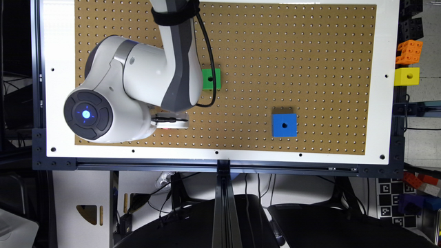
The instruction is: Pick up pink block.
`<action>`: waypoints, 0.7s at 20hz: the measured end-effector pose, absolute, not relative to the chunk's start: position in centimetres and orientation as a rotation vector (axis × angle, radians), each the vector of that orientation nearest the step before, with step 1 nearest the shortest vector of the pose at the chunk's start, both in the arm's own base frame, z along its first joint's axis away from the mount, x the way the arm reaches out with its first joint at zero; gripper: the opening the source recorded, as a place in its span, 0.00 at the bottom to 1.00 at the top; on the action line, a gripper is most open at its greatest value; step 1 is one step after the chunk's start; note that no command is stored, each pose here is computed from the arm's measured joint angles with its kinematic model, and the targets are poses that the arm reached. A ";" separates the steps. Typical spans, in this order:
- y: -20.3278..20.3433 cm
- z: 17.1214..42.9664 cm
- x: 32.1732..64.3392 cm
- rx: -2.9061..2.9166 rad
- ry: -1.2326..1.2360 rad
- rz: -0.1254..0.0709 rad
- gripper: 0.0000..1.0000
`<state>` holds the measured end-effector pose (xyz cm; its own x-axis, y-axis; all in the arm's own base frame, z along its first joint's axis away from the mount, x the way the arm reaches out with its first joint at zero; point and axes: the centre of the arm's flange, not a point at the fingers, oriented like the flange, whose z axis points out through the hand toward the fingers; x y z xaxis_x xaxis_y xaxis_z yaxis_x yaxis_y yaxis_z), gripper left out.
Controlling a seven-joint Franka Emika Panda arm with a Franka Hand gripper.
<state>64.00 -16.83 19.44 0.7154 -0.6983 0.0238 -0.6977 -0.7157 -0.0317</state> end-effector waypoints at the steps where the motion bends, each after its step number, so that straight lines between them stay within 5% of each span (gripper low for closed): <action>1: -16.8 19.2 64.0 -2.891 1.176 -0.050 1.00; 12: -16.7 18.4 64.2 -2.891 1.173 -0.049 1.00; 14: -16.7 17.5 64.3 -2.890 1.173 -0.061 1.00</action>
<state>64.35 -16.74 17.54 0.7164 -0.6971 0.0279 -0.6962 -0.7170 -0.0348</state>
